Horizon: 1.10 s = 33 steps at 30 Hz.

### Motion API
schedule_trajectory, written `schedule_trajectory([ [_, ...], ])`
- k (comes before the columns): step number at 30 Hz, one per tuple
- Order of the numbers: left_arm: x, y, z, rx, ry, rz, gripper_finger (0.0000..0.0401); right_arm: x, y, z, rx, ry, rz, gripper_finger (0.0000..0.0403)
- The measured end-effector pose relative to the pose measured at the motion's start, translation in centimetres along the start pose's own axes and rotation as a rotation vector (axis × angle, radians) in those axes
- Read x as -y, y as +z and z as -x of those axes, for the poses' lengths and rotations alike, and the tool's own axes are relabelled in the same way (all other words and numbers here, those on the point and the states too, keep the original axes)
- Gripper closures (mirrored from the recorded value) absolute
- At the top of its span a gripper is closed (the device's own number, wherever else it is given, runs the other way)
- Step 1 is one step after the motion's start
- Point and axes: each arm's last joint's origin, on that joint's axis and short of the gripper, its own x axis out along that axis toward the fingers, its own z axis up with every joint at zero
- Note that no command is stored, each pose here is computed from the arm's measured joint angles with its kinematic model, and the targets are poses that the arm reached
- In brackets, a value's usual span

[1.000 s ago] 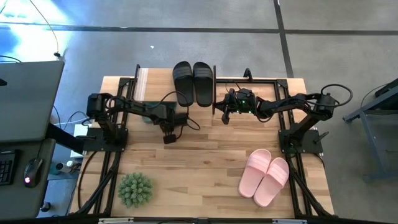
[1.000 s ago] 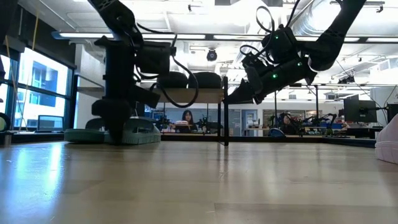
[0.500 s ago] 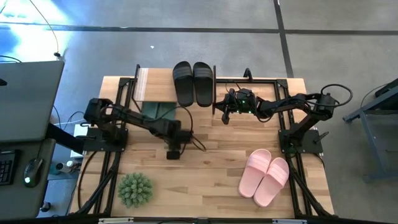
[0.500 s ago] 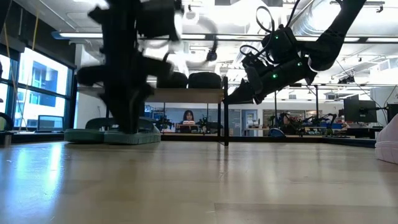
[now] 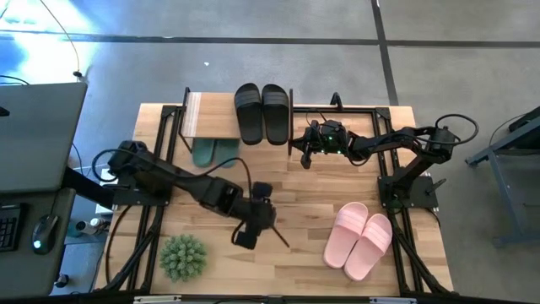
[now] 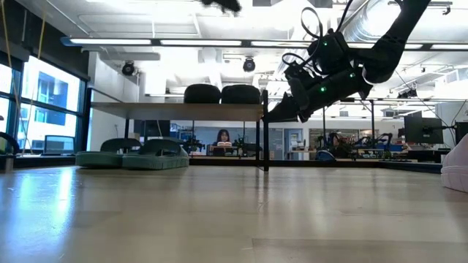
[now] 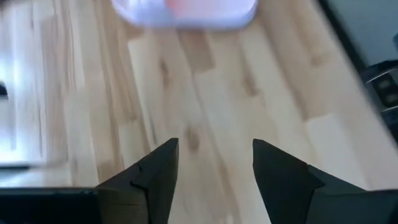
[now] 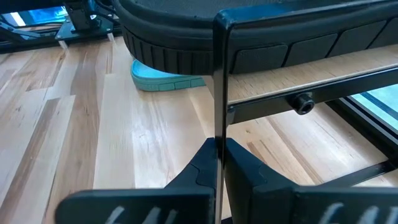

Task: Pick and place slides into the shelf
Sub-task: Put the left pink slide under the shelf

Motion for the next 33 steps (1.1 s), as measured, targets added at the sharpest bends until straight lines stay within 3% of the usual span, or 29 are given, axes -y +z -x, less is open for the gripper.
schedule_trajectory([
  [6, 1.7, 0.9, 1.1, 0.056, -0.020, -0.036, 0.0217, 0.0, 0.0, 0.0, 0.001, -0.001, 0.000, 0.0392],
  [9, 2.0, 0.7, 1.1, 0.043, 0.029, -0.050, 0.0217, 0.0, 0.1, 0.0, 0.009, -0.001, 0.001, 0.0379],
  [18, 1.2, -1.4, 1.2, -0.159, 0.234, -0.011, 0.0217, 0.0, 0.2, 0.0, 0.013, -0.004, 0.002, 0.0333],
  [33, 0.6, -3.1, 1.8, -0.299, 0.394, 0.070, 0.0217, 0.1, -0.5, 0.1, -0.065, -0.044, -0.028, 0.0288],
])
